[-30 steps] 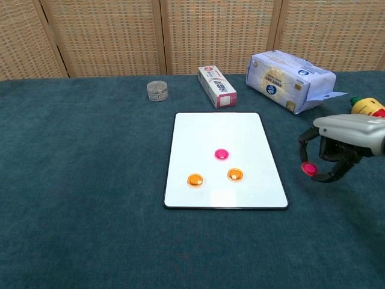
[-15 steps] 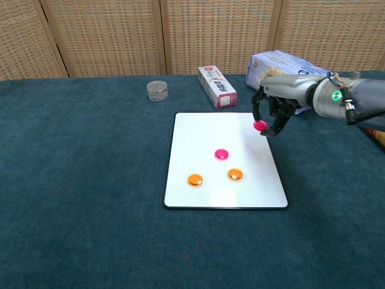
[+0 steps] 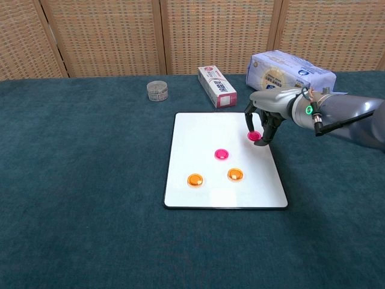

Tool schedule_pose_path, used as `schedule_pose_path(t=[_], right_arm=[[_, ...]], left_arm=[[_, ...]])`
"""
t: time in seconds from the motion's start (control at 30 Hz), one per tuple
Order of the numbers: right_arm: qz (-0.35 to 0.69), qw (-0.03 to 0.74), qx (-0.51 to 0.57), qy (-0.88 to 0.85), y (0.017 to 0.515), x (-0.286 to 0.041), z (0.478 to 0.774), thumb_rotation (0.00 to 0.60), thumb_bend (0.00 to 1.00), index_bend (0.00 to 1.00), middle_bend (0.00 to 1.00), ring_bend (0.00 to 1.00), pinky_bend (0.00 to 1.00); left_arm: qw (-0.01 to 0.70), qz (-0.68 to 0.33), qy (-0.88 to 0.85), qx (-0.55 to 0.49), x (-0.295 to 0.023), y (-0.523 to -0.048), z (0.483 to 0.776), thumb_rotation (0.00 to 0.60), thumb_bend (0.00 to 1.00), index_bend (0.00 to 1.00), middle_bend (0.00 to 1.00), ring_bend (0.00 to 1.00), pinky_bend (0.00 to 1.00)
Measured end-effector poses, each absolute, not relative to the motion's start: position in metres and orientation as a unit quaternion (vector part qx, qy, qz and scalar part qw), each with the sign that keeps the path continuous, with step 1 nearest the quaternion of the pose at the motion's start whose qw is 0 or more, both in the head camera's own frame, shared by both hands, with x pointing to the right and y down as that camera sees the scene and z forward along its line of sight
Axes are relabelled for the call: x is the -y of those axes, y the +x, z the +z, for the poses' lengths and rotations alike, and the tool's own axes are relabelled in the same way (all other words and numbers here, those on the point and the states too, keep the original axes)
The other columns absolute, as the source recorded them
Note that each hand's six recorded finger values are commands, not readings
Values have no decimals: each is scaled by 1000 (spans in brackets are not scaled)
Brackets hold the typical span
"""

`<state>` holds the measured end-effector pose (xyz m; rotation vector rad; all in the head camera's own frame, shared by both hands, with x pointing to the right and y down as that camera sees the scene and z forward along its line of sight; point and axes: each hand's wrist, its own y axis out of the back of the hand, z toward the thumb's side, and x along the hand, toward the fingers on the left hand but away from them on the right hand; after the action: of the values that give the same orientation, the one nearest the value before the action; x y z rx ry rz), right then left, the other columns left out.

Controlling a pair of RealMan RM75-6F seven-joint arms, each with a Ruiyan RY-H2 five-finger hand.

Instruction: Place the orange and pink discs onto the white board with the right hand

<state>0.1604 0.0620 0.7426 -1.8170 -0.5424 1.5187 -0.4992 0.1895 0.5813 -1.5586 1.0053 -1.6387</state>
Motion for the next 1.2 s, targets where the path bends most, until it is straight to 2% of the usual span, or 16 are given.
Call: schedule_pose_path(t=[1.2], right_arm=[[592,359,188,-697,142,-75,752,600,337,502,969,955,1000]], left_arm=[[326,-626,-595,-383,-189,-500,582,600,0,0,0,0,0]])
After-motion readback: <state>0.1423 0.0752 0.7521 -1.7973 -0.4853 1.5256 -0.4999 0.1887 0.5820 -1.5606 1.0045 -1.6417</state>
